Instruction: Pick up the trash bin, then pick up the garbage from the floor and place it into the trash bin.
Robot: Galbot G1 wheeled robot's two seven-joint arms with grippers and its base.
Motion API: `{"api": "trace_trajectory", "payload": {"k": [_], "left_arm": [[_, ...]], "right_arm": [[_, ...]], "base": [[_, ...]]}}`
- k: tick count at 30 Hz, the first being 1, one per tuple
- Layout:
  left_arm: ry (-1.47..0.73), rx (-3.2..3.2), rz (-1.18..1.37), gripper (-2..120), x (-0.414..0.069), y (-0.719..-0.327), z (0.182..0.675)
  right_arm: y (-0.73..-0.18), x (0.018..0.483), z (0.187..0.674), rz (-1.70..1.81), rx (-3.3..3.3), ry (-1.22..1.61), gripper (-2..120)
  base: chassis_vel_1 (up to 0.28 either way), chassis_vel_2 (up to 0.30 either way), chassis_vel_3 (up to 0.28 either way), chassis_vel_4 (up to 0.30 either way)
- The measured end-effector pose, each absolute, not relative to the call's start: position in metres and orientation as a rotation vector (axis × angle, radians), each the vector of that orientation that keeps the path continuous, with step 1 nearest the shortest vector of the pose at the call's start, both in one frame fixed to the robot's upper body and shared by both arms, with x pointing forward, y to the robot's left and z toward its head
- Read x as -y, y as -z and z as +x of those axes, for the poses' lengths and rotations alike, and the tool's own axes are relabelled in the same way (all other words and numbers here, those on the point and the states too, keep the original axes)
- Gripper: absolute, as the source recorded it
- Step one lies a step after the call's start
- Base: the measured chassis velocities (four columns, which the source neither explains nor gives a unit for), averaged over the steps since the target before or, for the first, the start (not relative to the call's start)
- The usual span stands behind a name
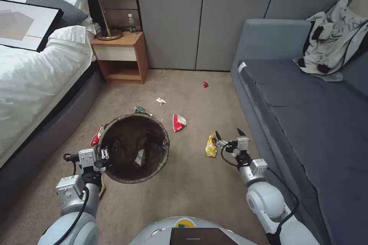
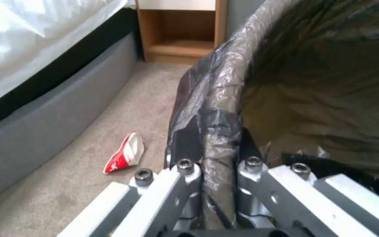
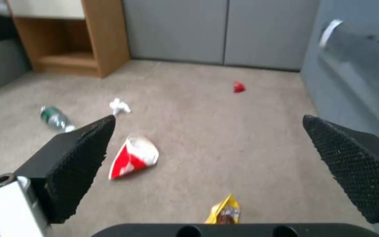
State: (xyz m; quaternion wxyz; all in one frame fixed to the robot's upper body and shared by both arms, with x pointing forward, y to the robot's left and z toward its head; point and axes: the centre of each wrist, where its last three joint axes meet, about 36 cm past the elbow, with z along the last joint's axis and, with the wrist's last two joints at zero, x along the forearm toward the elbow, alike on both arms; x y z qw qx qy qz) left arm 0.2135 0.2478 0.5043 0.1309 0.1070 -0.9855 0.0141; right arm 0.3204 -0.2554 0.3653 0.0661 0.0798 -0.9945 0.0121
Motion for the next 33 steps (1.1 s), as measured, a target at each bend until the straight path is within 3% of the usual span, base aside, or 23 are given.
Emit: {"api": "trace_trajectory", "payload": {"k": [19, 33], "left_arm": [[-0.038, 2.84, 0.3, 3, -0.25, -0.505, 0.213], [-0.033, 2.823, 0.314, 3, -0.251, -0.503, 0.21]], "right_arm": [[-0.27, 0.267, 0.361, 0.35, 2.737, 0.006, 100], [-0.231, 0.267, 0.405, 0.326, 2.669, 0.003, 100]], "base": [[0.0, 0.0, 0.0, 0.0], [0.0, 0.0, 0.0, 0.0]]}}
